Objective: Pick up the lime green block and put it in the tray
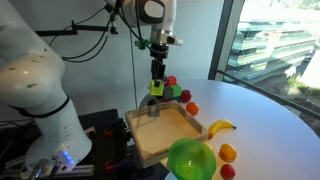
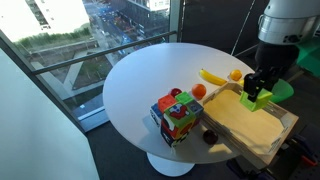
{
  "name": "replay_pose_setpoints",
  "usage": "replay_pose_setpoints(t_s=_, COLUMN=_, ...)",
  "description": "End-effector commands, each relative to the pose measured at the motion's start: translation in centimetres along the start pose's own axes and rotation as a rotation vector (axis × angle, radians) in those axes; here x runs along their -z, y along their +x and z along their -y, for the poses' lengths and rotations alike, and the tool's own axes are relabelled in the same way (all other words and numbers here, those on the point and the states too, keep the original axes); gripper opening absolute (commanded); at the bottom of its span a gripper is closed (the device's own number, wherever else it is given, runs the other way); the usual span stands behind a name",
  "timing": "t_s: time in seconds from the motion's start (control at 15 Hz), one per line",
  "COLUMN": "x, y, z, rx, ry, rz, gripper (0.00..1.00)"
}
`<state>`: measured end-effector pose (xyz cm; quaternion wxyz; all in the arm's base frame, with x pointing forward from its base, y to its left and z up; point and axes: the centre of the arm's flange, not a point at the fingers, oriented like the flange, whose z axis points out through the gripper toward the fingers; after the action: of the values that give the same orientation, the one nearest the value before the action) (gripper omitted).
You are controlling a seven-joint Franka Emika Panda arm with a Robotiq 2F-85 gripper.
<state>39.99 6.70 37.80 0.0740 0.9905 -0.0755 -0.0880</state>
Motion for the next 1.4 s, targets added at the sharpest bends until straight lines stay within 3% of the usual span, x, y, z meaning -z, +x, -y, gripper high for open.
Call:
replay_pose_setpoints(t_s=0.0, x=0.6, y=-1.0, z=-0.4, rx=0.002, ry=-0.006, rz=-0.025, gripper=0.94)
replay_pose_setpoints(t_s=0.07, x=1.0, y=-1.1, z=-0.4, rx=0.006, ry=0.001, rz=-0.023, gripper=1.00)
replay_pose_setpoints(t_s=0.93, x=8.5, y=-4.1, z=1.0, rx=0.077, ry=0.085, rz=0.025, gripper=1.00)
replay_pose_setpoints(t_s=1.33, x=11.3, y=-4.7, z=0.8, rx=0.138, ry=0.100, rz=-0.096, gripper=1.00)
